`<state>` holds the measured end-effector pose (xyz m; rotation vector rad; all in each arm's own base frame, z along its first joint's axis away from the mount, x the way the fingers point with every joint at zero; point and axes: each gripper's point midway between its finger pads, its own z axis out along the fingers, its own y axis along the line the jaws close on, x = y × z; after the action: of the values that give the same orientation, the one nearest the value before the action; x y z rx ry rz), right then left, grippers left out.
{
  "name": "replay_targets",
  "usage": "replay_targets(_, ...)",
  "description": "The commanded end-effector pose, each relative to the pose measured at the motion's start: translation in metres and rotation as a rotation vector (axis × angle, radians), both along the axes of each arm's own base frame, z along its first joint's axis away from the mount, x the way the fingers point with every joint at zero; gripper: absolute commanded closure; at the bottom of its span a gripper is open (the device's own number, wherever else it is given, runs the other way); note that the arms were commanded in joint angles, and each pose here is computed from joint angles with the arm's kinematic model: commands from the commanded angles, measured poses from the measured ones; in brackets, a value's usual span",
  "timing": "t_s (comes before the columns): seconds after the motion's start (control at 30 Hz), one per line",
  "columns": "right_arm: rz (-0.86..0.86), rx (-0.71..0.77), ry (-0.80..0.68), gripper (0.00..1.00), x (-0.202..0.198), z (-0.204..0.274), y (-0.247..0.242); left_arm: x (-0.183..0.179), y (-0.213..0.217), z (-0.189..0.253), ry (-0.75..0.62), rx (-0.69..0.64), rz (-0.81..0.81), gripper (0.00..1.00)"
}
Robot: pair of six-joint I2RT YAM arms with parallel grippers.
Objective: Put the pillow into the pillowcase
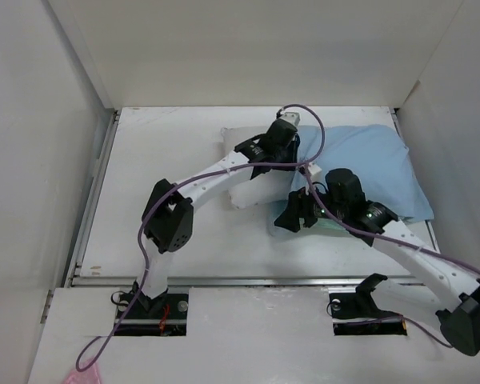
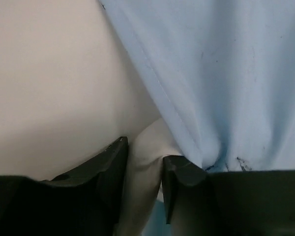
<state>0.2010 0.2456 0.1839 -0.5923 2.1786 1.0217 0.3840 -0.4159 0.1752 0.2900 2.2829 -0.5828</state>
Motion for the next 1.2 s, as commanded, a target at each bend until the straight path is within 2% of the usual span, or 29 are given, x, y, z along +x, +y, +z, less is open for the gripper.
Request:
replay_targets(0.0, -0.045, 0.01, -0.085, 0.26, -0.007, 0.033, -0.014, -0.021, 0.01, 0.016, 0.009, -0.048, -0.037, 0.67)
replay_targets(0.03, -0.111, -0.022, -0.109, 0.24, 0.0, 0.036, -0.025, -0.024, 0.018, 0.019, -0.007, -0.039, -0.033, 0.51)
replay_targets(0.07, -0.149, -0.028, -0.137, 0.24, 0.003, 0.049, -0.031, -0.03, 0.034, 0.03, -0.019, -0.051, -0.021, 0.44)
replay_targets(0.1, -0.187, -0.053, -0.141, 0.23, 0.001, 0.052, -0.042, -0.028, 0.044, 0.041, -0.043, -0.075, -0.005, 0.31)
replay_targets(0.13, -0.231, -0.076, -0.154, 0.23, 0.006, 0.056, -0.048, -0.03, 0.051, 0.051, -0.052, -0.104, 0.001, 0.03)
replay_targets(0.17, -0.334, -0.093, -0.198, 0.23, 0.018, 0.071, -0.062, -0.038, 0.064, 0.067, -0.072, -0.135, 0.0, 0.0)
replay_targets(0.3, -0.549, -0.168, -0.24, 0.23, 0.041, 0.094, -0.095, -0.039, 0.11, 0.096, -0.131, -0.184, 0.094, 0.0)
replay_targets(0.47, -0.599, -0.265, -0.24, 0.23, 0.062, 0.102, -0.1, -0.032, 0.157, 0.092, -0.145, -0.169, 0.209, 0.0)
replay_targets(0.53, -0.607, -0.249, -0.272, 0.29, 0.074, 0.114, -0.094, -0.019, 0.169, 0.077, -0.12, -0.155, 0.24, 0.0)
replay_targets(0.6, -0.596, -0.267, -0.28, 0.36, 0.094, 0.11, -0.082, -0.014, 0.166, 0.059, -0.068, -0.161, 0.21, 0.0)
replay_targets(0.63, -0.575, -0.26, -0.272, 0.43, 0.098, 0.112, -0.074, -0.008, 0.163, 0.04, -0.025, -0.14, 0.194, 0.0)
replay_targets(0.73, -0.585, -0.343, -0.238, 0.52, 0.127, 0.089, -0.064, 0.002, 0.158, 0.019, 0.04, -0.143, 0.156, 0.0)
replay_targets(0.77, -0.599, -0.357, -0.24, 0.52, 0.135, 0.089, -0.062, 0.002, 0.155, 0.004, 0.069, -0.126, 0.14, 0.0)
replay_targets(0.9, -0.644, -0.493, -0.194, 0.52, 0.157, 0.053, -0.065, 0.001, 0.139, -0.008, 0.096, -0.171, 0.07, 0.0)
replay_targets(0.97, -0.664, -0.511, -0.184, 0.52, 0.162, 0.047, -0.066, -0.003, 0.132, -0.012, 0.11, -0.196, 0.031, 0.0)
replay_targets(1.0, -0.662, -0.52, -0.178, 0.58, 0.164, 0.043, -0.065, -0.002, 0.127, -0.018, 0.116, -0.207, 0.014, 0.01)
replay_targets(1.07, -0.65, -0.499, -0.168, 0.72, 0.168, 0.038, -0.057, -0.007, 0.118, -0.023, 0.138, -0.23, -0.045, 0.22)
replay_targets(1.1, -0.617, -0.469, -0.173, 0.75, 0.168, 0.042, -0.049, -0.009, 0.116, -0.034, 0.168, -0.227, -0.056, 0.33)
replay_targets(1.13, -0.605, -0.459, -0.169, 0.83, 0.17, 0.04, -0.045, -0.006, 0.111, -0.031, 0.162, -0.24, -0.071, 0.44)
replay_targets(1.17, -0.598, -0.453, -0.167, 0.94, 0.172, 0.041, -0.041, -0.007, 0.108, -0.032, 0.172, -0.249, -0.087, 0.67)
